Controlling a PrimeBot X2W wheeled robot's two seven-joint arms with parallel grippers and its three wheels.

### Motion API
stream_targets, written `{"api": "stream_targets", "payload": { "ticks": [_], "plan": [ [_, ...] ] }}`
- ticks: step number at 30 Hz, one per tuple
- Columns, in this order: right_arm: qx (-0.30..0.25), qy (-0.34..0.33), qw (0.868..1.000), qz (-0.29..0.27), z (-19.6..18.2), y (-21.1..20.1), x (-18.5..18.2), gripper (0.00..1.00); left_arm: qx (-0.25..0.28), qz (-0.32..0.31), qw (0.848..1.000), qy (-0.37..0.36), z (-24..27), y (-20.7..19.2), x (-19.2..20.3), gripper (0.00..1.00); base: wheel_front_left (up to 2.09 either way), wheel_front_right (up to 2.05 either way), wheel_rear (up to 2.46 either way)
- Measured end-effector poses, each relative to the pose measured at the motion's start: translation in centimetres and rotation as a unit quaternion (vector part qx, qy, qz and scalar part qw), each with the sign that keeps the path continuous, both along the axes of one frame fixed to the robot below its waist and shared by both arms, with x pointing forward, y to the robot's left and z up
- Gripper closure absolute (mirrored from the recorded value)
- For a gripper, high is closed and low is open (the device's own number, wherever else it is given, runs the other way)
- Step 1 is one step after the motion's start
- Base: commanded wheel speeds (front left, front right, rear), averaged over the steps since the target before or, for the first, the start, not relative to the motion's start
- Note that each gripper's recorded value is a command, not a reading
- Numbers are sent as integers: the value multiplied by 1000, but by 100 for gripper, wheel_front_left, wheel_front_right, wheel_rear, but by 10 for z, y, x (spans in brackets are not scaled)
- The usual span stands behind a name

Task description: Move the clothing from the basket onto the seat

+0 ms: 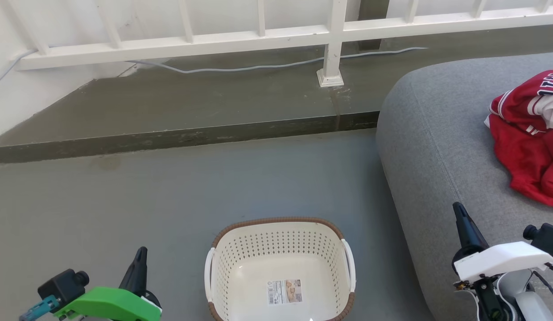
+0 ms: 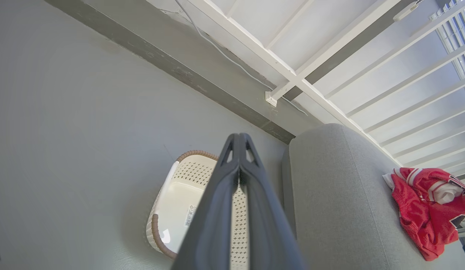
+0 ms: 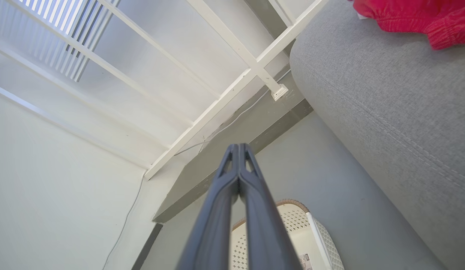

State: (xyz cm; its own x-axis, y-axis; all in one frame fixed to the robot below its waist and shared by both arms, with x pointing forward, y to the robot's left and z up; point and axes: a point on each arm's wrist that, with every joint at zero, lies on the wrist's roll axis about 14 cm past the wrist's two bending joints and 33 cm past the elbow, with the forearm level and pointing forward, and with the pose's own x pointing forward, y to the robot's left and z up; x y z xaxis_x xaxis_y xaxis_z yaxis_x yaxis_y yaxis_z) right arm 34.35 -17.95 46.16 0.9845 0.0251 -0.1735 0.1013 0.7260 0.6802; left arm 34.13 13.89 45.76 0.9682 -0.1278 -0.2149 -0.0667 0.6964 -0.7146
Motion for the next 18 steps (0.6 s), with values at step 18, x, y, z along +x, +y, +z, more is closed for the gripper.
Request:
{"api": "stream_targets", "payload": {
  "ticks": [18],
  "plan": [
    [127,1,992,-27,3,-7,10,100,-118,33,992,8,3,11,10,100,0,0,0]
  ]
}}
